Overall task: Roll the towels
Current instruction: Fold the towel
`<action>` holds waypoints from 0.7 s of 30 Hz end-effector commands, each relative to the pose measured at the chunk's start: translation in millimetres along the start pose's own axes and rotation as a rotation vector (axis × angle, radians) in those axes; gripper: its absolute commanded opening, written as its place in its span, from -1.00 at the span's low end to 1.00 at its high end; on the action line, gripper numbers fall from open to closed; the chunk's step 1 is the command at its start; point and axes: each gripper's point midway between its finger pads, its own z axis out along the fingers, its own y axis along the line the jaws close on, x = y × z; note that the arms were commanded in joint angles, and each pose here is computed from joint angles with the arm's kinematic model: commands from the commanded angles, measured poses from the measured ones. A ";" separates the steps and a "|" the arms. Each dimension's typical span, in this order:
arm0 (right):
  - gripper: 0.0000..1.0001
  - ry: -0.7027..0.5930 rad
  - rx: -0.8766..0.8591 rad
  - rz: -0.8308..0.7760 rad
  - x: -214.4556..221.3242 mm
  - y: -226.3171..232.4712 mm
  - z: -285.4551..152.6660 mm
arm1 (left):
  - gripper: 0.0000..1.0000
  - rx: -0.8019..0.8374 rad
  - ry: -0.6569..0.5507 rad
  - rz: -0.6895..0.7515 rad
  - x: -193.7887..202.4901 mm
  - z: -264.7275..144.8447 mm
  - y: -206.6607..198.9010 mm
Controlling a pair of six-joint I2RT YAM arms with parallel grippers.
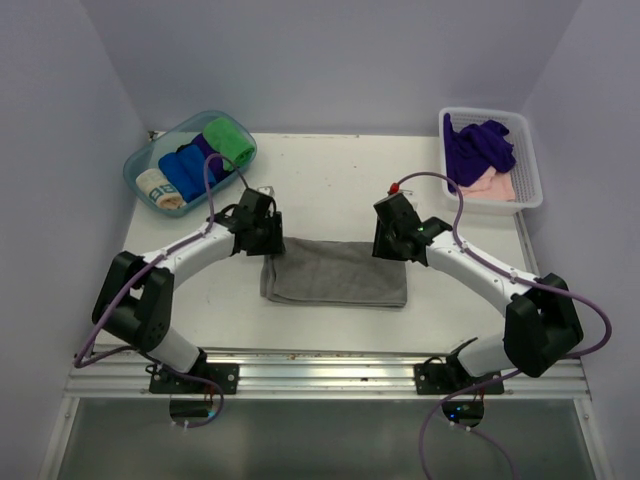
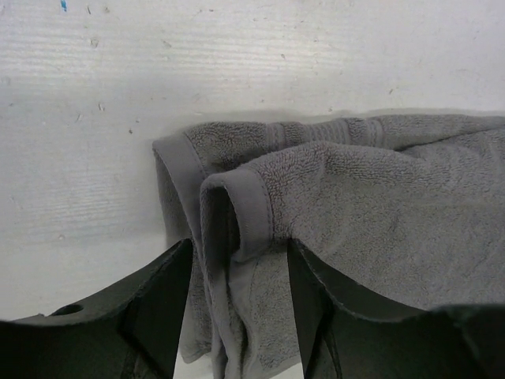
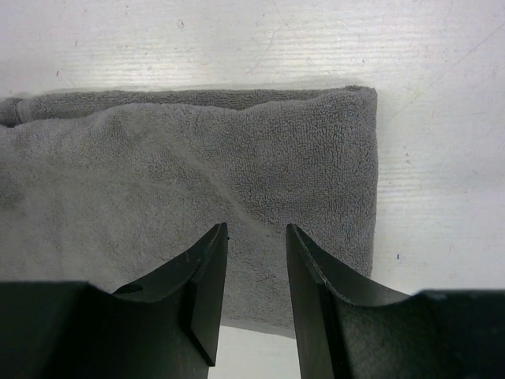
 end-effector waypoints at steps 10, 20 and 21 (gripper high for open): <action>0.02 0.014 0.033 0.008 -11.3 -22.3 6.5 | -1.00 -0.109 -0.002 0.028 -8.4 20.1 18.1; 0.33 0.178 -0.029 0.076 21.0 -43.4 41.3 | -0.66 -0.111 0.005 -0.005 -11.9 17.8 25.7; 0.32 0.193 -0.047 0.080 24.9 -40.4 43.4 | -0.55 -0.115 0.012 -0.007 -9.1 17.8 27.1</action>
